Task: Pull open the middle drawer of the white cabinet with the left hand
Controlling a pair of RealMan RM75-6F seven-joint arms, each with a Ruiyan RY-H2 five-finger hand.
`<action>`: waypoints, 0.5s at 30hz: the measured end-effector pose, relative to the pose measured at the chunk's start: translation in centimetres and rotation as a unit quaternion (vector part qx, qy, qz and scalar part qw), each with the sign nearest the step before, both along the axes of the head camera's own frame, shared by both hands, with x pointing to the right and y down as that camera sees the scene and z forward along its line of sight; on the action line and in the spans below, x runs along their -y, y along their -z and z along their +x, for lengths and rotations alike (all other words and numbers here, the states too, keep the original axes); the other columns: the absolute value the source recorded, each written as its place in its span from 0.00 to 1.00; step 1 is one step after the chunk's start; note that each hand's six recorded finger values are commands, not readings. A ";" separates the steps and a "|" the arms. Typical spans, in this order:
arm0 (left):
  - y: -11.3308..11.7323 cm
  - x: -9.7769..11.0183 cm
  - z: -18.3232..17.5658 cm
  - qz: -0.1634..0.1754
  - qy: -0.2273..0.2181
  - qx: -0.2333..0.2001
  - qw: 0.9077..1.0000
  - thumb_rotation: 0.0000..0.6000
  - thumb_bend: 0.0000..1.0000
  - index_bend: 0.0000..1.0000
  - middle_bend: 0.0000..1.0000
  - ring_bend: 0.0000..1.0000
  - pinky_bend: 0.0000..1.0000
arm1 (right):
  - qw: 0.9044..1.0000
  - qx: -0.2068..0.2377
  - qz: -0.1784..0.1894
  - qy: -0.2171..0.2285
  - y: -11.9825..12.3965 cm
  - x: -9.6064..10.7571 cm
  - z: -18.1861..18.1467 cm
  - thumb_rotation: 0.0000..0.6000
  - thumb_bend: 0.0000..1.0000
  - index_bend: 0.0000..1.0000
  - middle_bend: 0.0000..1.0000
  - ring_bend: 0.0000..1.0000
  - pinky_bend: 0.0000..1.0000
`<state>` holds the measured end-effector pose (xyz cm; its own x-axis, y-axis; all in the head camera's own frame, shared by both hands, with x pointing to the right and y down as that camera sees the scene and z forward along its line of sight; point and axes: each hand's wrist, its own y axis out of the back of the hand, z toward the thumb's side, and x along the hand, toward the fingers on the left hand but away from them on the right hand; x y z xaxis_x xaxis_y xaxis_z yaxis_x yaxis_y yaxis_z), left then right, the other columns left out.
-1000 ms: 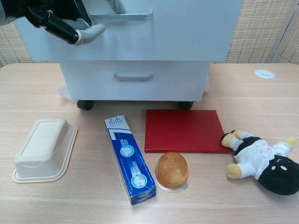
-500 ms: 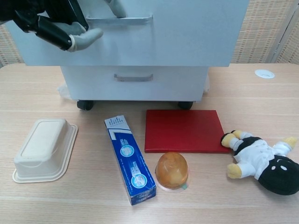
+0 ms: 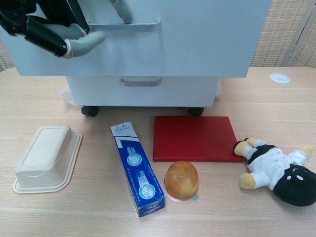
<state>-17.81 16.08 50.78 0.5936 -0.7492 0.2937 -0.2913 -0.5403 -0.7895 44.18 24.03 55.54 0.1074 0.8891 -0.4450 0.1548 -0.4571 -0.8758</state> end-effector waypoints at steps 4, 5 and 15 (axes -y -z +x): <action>0.7 -0.1 -0.2 0.014 0.004 -0.012 1.000 1.00 0.50 0.27 0.96 1.00 1.00 | 1.000 0.001 0.000 0.002 0.0 0.0 -0.1 1.00 0.33 0.14 0.19 0.10 0.14; 0.9 0.0 -0.3 0.017 0.005 -0.014 1.000 1.00 0.50 0.27 0.96 1.00 1.00 | 1.000 0.002 0.000 0.002 0.0 0.1 -0.1 1.00 0.33 0.14 0.19 0.10 0.14; 2.6 -1.0 -2.9 0.062 0.034 -0.045 0.997 1.00 0.50 0.59 0.89 0.96 1.00 | 1.000 0.002 0.000 0.003 0.0 0.1 -0.1 1.00 0.33 0.14 0.19 0.10 0.14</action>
<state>-20.70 17.10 48.19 0.5603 -0.8155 0.1452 -0.3959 -0.4176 -0.8178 44.06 23.91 55.57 0.1138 0.8882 -0.4452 0.1562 -0.4586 -0.8748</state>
